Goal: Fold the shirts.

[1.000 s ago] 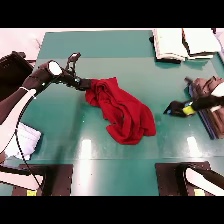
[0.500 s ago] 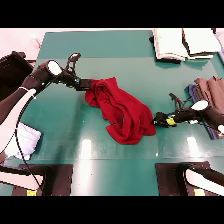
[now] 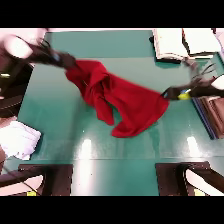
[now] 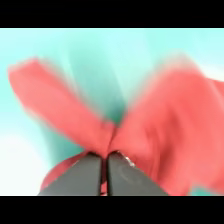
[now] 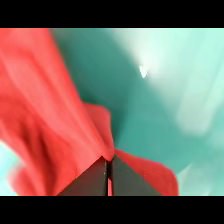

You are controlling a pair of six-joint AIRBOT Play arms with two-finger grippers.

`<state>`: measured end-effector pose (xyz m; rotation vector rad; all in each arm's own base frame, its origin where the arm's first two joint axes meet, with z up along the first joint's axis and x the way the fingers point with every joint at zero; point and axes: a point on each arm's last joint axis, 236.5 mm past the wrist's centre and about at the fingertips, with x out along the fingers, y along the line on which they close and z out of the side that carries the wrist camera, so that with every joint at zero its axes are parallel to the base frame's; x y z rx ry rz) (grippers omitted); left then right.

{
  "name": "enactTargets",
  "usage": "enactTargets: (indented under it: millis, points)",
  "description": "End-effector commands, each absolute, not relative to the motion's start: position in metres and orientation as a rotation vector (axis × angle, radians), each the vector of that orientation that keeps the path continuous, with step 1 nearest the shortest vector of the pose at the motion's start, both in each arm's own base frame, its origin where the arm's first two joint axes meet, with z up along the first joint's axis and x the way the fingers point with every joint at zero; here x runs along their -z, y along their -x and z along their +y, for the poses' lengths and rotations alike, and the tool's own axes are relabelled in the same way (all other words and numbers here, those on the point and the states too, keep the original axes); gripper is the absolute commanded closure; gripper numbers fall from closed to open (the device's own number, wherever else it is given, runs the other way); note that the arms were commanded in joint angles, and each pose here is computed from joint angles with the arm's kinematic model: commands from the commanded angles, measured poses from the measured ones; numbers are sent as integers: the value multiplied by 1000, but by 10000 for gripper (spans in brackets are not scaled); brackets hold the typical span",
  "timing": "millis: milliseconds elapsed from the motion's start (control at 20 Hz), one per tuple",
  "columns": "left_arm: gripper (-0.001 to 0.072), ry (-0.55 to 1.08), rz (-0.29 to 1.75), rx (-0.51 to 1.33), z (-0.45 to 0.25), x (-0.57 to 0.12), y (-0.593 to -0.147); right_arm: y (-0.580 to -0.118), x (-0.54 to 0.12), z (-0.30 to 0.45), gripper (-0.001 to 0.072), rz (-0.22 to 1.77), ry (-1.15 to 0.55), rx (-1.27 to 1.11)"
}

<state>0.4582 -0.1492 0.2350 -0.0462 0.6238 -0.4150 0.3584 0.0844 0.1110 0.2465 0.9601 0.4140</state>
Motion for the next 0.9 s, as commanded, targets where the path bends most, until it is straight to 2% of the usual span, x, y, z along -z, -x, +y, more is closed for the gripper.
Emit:
enactTargets:
  millis: [0,100,250,450,550,650,850]
  points:
    - [681,9,265,373,-117,-395,-392,-345,-260,47,695,624,-115,-324]
    - [681,8,82,377,-107,-469,-334,-319,-337,34,695,444,-54,-267]
    - [681,6,-121,378,-94,-538,-256,-278,-412,26,696,260,14,-189]
    - [682,3,-262,377,-84,-582,-202,-251,-461,21,696,152,53,-126]
    - [682,4,-273,376,-84,-585,-201,-252,-471,22,696,152,58,-135]
    - [682,-1,-195,379,-89,-565,-227,-267,-467,25,696,200,44,-176]
    - [681,-20,192,397,-111,-451,-334,-341,-402,34,696,415,-19,-283]
